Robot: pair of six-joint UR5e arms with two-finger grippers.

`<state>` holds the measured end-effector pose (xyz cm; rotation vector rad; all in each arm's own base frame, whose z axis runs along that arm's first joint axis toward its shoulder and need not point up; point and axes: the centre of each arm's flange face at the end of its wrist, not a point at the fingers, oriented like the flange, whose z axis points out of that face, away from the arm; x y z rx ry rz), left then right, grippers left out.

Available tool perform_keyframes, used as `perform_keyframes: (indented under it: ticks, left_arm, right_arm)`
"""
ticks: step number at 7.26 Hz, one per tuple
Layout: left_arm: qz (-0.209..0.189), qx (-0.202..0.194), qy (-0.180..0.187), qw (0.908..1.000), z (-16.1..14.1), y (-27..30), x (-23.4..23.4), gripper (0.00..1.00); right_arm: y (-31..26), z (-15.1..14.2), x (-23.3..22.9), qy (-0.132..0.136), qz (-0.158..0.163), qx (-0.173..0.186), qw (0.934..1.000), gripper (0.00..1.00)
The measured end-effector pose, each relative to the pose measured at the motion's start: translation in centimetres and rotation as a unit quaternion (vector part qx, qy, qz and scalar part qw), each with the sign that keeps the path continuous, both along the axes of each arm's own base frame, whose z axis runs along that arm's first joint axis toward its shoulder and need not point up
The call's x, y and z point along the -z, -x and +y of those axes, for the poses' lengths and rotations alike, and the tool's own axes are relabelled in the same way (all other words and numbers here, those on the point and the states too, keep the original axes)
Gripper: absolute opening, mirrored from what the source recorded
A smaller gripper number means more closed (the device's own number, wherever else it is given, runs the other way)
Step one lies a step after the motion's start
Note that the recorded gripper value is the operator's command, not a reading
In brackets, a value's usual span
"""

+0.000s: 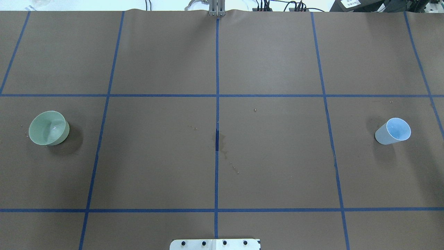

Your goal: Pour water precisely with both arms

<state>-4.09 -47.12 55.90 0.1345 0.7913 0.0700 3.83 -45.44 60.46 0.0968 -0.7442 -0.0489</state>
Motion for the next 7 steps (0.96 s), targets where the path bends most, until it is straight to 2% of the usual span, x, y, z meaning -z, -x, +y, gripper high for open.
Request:
perform_keyframes:
  ticks: [4,7]
  left_arm:
    - [-0.001,-0.001,-0.01,1.0,2.6,0.1,1.3,1.0]
    - [0.005,-0.008,-0.006,0.9999,3.7,-0.4,-1.3,0.99]
  right_arm:
    - [0.1,0.0,0.0,-0.001,0.0,0.001,1.0,1.0]
    - [0.1,0.1,-0.1,0.0,0.0,0.002,1.0,1.0]
